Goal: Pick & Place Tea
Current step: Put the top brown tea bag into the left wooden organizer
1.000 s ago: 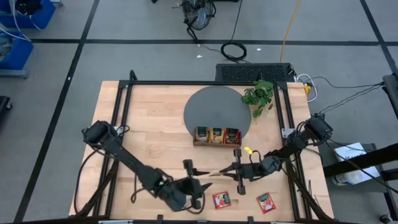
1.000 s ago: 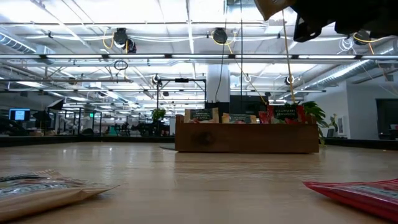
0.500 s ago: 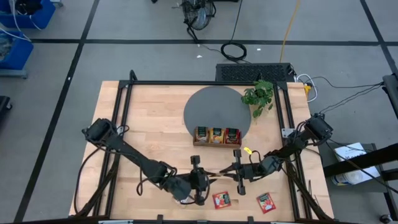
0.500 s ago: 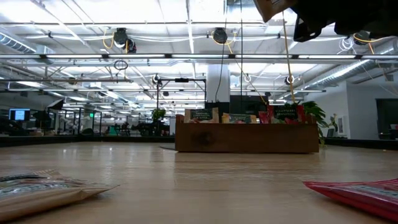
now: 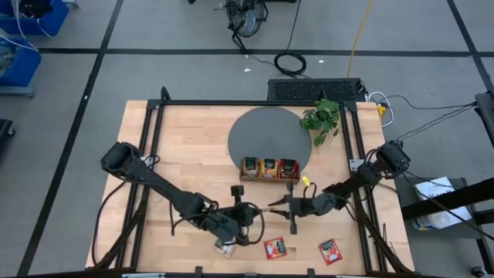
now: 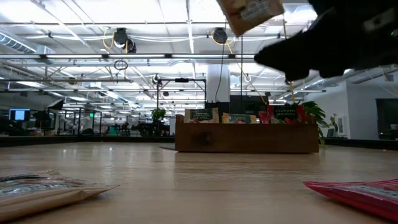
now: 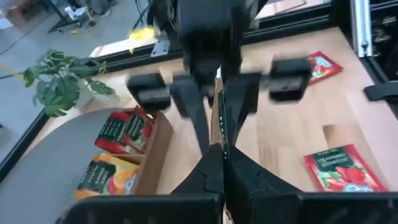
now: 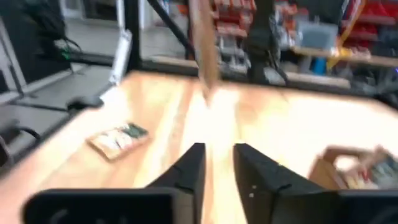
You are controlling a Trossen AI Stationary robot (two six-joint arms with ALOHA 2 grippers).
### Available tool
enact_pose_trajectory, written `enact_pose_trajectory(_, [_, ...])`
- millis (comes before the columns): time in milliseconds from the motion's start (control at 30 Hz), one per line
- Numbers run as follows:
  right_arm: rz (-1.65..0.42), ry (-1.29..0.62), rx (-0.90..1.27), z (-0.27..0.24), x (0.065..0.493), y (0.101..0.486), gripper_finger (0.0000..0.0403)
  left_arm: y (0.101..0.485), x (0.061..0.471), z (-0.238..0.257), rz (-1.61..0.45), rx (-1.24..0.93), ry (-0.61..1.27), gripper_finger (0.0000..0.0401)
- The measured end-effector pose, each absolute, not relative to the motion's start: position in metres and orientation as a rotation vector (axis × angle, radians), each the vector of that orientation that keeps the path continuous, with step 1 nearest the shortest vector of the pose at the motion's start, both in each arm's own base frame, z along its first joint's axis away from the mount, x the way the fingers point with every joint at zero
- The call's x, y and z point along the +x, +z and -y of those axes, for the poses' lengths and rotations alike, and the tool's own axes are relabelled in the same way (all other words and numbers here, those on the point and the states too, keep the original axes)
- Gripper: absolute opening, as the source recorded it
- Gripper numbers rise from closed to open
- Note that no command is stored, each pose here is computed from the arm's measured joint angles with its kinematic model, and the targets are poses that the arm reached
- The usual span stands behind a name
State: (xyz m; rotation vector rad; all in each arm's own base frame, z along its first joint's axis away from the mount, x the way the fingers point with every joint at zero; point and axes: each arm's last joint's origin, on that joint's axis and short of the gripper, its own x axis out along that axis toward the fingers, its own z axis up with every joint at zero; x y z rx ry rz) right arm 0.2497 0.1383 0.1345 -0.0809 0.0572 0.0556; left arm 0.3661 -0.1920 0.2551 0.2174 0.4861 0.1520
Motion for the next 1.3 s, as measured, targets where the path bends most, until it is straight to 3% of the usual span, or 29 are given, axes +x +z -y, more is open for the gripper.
enact_pose_trajectory(200, [-0.249,-0.049,-0.011,-0.127,0.251,0.115,0.0136,0.268,0.356,0.167,-0.593,0.253,0.153,0.0002])
enact_pose_trajectory(367, [-0.308,-0.059,0.083,-0.128,0.248,0.109,0.0164,0.272,0.351,0.134,-0.733,0.333,0.155,0.0002])
enact_pose_trajectory(800, [-0.305,0.019,0.025,-0.146,0.238,0.111,0.0104,0.245,0.366,0.048,-0.901,0.303,0.067,0.0002])
enact_pose_trajectory(1300, [-0.305,0.017,-0.002,-0.144,0.239,0.11,0.0073,0.209,0.368,0.013,-0.943,0.249,0.044,0.0002])
